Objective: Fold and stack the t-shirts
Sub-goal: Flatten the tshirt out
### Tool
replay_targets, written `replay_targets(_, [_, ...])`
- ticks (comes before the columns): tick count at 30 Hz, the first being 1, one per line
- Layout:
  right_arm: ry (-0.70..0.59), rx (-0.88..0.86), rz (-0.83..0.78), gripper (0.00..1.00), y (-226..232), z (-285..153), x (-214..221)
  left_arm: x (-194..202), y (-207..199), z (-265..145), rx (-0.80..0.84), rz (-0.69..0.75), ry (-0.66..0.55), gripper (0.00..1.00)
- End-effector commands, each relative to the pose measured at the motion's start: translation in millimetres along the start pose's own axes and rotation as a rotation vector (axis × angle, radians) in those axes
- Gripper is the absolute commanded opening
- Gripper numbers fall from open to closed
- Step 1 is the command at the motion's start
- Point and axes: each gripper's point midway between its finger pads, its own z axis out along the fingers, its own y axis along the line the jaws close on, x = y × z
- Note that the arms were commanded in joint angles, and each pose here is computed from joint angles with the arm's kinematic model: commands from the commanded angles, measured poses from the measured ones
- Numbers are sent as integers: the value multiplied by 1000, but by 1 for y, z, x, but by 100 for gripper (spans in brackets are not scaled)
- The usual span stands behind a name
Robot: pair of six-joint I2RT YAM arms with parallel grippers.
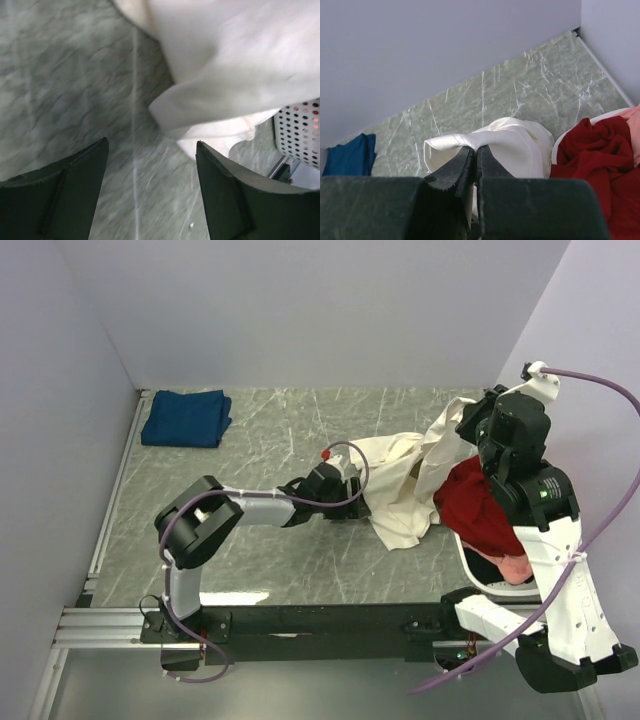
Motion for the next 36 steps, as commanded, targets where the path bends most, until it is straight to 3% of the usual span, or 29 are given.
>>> replay_targets(1, [-16, -8, -3, 0, 2, -4, -12, -11, -25, 12, 77, 16, -22, 75])
replay_targets(8, [-30, -21, 7, 0, 10, -3, -24, -13, -45, 30, 129, 33, -21, 66])
replay_targets(11, [-27, -24, 6, 0, 13, 0, -24, -15, -43, 31, 112, 31, -33, 33])
replay_targets(12, [-30, -21, 5, 0, 13, 1, -26, -20, -45, 26, 106, 40, -51, 9])
replay_targets(13, [-34, -19, 7, 0, 13, 2, -27, -24, -42, 22, 87, 46, -69, 1])
replay_targets(17, [-21, -6, -10, 0, 17, 18, -25, -63, -1, -17, -93, 42, -192, 0])
replay_targets(23, [-27, -110, -2, 0, 44, 42, -29, -154, 56, -126, -235, -57, -423, 0])
replay_targets(29, [-114, -237, -7, 0, 81, 77, -47, -263, 60, -217, -300, -97, -703, 0])
replay_targets(30, [-146, -259, -16, 0, 88, 79, -59, -277, 63, -217, -316, -80, -712, 0])
replay_targets(31, [-174, -271, -13, 0, 93, 83, -69, -313, 39, -238, -274, -58, -780, 0])
replay_targets(32, [-162, -267, -20, 0, 97, 99, -66, -328, 47, -248, -313, -60, -784, 0])
replay_targets(33, [-207, -295, -14, 0, 104, 96, -89, -341, 57, -240, -355, -31, -770, 0])
replay_targets(34, [-221, -306, -10, 0, 108, 99, -97, -378, 31, -268, -322, -1, -855, 0])
replay_targets(36, [-274, -323, -7, 0, 115, 103, -125, -398, 43, -268, -368, 33, -823, 0])
